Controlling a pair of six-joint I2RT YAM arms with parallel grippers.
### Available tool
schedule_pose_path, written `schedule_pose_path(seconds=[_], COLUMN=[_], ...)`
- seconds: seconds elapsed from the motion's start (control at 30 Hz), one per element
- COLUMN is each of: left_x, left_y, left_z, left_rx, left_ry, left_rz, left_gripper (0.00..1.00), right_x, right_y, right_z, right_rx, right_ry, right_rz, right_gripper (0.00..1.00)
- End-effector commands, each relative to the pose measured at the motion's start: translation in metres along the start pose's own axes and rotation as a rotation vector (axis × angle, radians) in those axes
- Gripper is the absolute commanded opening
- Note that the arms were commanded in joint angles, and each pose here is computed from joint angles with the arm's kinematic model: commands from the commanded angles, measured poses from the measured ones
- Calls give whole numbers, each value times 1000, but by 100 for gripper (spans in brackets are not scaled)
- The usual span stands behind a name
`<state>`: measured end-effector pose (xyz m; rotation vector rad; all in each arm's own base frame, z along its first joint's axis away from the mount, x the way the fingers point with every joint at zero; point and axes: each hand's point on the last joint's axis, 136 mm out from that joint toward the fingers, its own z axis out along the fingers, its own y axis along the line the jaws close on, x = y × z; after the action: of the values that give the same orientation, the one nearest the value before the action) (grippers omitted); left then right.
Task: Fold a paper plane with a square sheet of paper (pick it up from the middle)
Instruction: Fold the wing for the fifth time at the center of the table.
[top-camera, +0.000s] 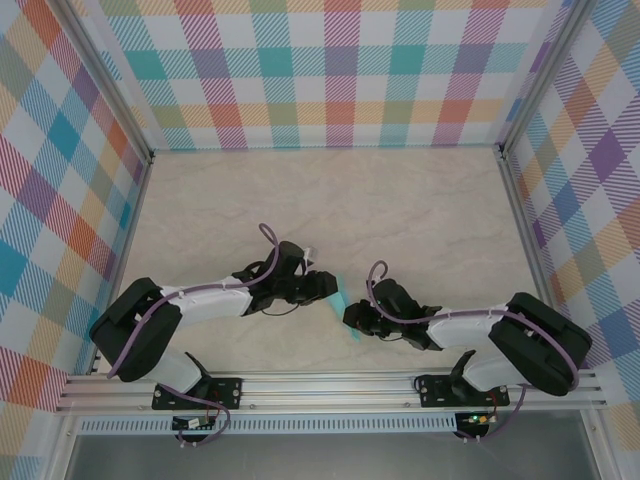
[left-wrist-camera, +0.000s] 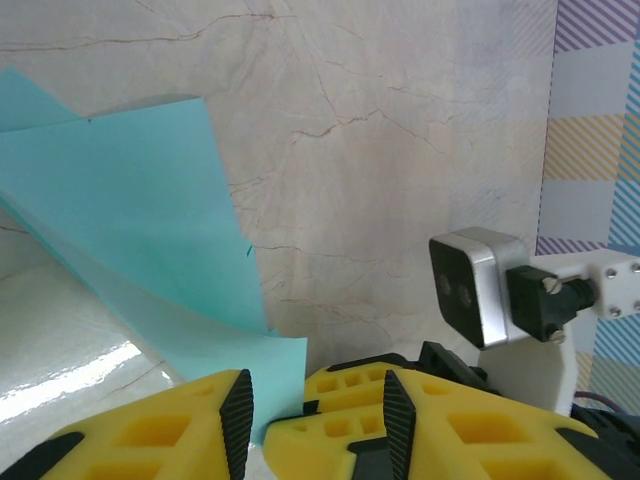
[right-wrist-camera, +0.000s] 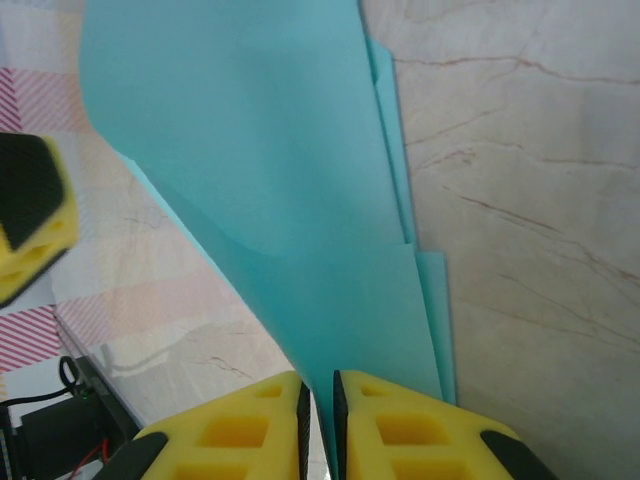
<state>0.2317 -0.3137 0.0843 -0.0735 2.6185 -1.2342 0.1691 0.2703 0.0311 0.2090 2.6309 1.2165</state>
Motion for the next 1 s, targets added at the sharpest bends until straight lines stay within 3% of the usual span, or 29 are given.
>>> schedule_pose_path(seconds=[0.0,0.4,0.97], left_x=[7,-1,-1], left_y=[-9,-22,1], left_z=[2,15,34], left_rx=[32,73,-10], left_ry=[11,-10,4], left_rz=[45,64,45], left_gripper=[41,41,40], right_x=[-4,-5,-3], right_y=[16,14,0], right_z=[-7,-10,-11], right_rx=[-75,-60,38], right_ry=[-9,-3,15], right_rz=[3,14,-4], right_gripper=[17,18,26])
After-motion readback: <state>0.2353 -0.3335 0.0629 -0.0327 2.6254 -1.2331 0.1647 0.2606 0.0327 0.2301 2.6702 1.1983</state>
